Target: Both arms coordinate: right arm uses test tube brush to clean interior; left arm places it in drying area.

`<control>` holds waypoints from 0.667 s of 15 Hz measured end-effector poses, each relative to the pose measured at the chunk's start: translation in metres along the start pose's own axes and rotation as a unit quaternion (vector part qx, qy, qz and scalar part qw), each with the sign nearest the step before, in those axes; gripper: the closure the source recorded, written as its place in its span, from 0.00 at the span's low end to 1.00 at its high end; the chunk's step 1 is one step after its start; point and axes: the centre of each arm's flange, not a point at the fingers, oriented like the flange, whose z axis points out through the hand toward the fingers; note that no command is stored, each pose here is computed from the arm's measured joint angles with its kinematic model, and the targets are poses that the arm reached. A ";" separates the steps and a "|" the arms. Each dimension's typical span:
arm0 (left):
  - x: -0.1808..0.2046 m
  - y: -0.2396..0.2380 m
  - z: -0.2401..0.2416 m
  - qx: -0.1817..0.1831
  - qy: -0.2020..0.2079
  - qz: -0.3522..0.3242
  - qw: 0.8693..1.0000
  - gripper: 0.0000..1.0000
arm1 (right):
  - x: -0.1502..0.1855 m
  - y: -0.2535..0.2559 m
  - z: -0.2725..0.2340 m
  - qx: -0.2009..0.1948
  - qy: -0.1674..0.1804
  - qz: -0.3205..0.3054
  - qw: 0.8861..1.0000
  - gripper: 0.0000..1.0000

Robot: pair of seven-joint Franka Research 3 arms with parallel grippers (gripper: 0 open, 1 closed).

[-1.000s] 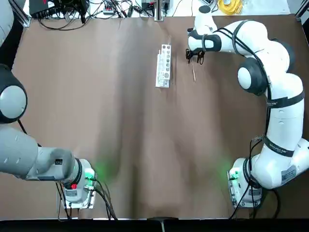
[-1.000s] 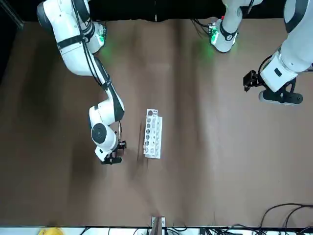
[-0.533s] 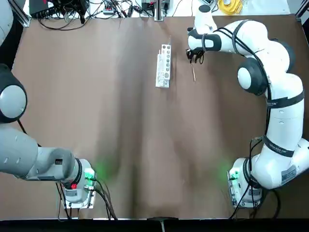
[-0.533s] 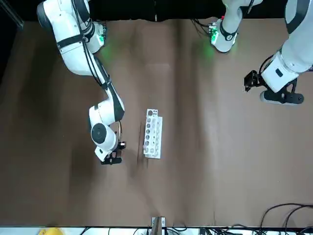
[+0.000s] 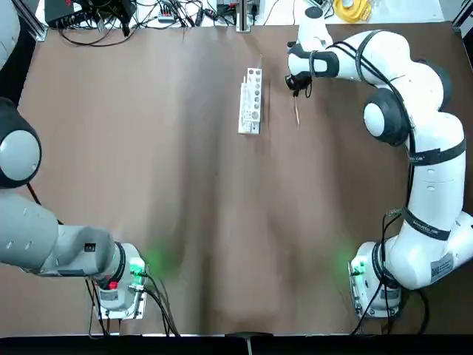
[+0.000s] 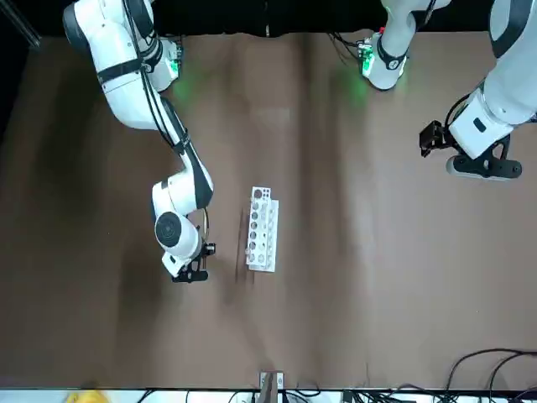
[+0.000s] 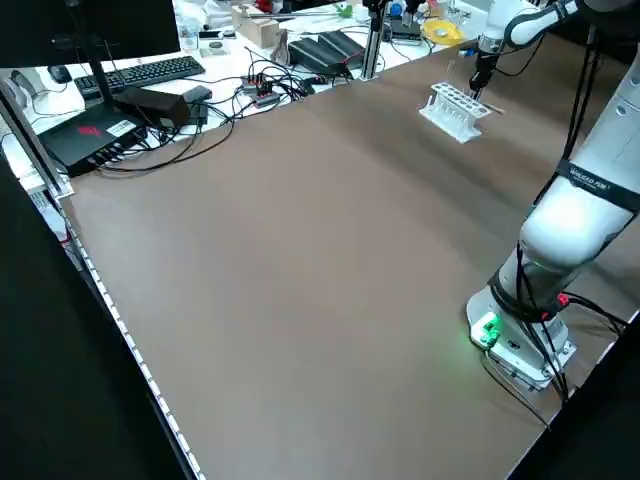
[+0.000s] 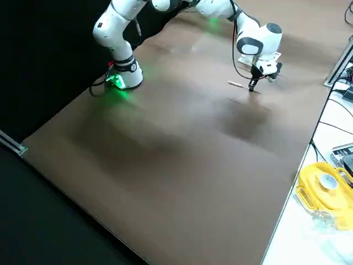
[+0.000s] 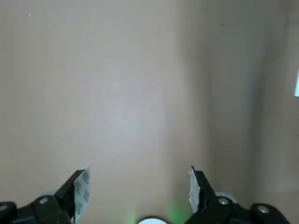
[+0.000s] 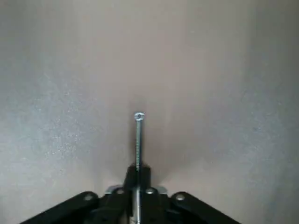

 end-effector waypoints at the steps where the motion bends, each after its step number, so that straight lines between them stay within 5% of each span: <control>1: 0.000 0.000 0.000 0.000 0.000 0.000 1.000 0.00 | 0.000 0.000 0.000 0.000 0.000 0.000 1.000 0.98; 10: 0.000 0.000 0.000 0.000 0.000 0.000 1.000 0.00 | -0.002 -0.007 -0.001 0.002 0.001 -0.016 1.000 0.98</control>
